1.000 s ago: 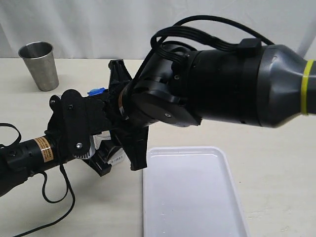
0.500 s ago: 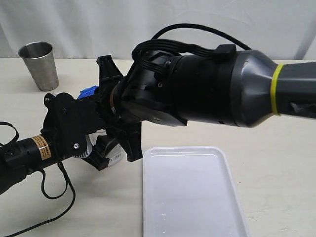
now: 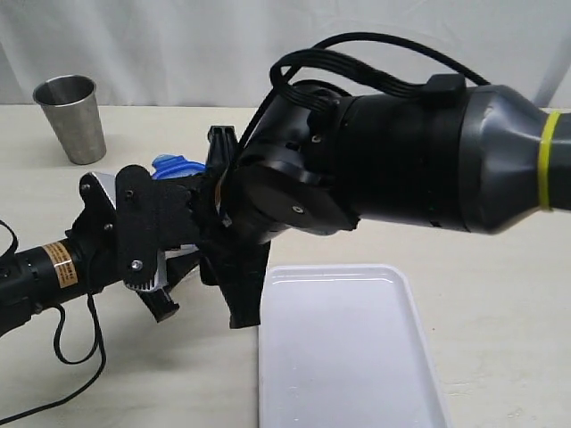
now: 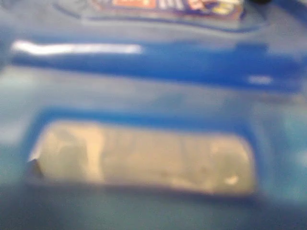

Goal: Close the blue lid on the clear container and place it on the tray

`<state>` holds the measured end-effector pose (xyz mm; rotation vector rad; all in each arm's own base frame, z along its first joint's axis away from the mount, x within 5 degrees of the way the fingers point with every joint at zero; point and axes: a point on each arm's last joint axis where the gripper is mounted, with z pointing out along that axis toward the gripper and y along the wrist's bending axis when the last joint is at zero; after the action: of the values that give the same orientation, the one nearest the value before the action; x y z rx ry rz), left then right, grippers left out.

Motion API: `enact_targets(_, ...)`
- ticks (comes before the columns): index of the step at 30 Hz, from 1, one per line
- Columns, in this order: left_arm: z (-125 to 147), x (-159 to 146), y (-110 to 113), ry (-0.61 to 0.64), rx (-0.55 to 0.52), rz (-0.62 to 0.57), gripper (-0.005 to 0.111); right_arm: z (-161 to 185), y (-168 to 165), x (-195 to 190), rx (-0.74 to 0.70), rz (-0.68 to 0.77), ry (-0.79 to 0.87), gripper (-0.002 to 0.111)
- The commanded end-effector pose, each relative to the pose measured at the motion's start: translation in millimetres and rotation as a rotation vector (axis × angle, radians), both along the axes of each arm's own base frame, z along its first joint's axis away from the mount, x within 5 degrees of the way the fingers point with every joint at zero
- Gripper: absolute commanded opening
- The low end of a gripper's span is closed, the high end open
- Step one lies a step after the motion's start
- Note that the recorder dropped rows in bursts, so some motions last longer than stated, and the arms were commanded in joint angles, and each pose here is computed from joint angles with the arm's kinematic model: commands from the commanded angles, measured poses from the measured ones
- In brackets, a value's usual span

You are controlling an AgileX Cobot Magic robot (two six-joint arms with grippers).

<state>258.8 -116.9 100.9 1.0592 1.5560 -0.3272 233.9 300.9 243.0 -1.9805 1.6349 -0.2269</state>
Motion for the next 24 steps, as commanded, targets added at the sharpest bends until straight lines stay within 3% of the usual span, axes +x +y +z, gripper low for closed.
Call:
enact_targets(1, 8.0, 0.9, -1.7, -0.152, 0.035, -0.044, 0.0, 19.7, -12.1, -9.3, 0.027, -0.037, 0.025, 0.052)
enact_targets(7, 10.2, 0.2, -2.9, -0.264, 0.101, -0.089, 0.0, 58.4, -24.7, -21.0, 0.139, -0.034, -0.012, 0.052)
enact_targets(11, 9.1, -6.9, -8.2, -0.35, 0.169, -0.218, 0.0, 74.3, -25.2, -30.2, 0.217, 0.039, -0.01, 0.052)
enact_targets(14, 8.4, -11.9, -11.3, -0.449, 0.238, -0.317, 0.0, 72.3, -22.1, -30.3, 0.213, 0.082, -0.015, 0.052)
enact_targets(24, 7.8, -15.3, -13.1, -0.46, 0.239, -0.363, 0.0, 35.7, -11.4, -20.1, 0.101, 0.069, 0.057, 0.052)
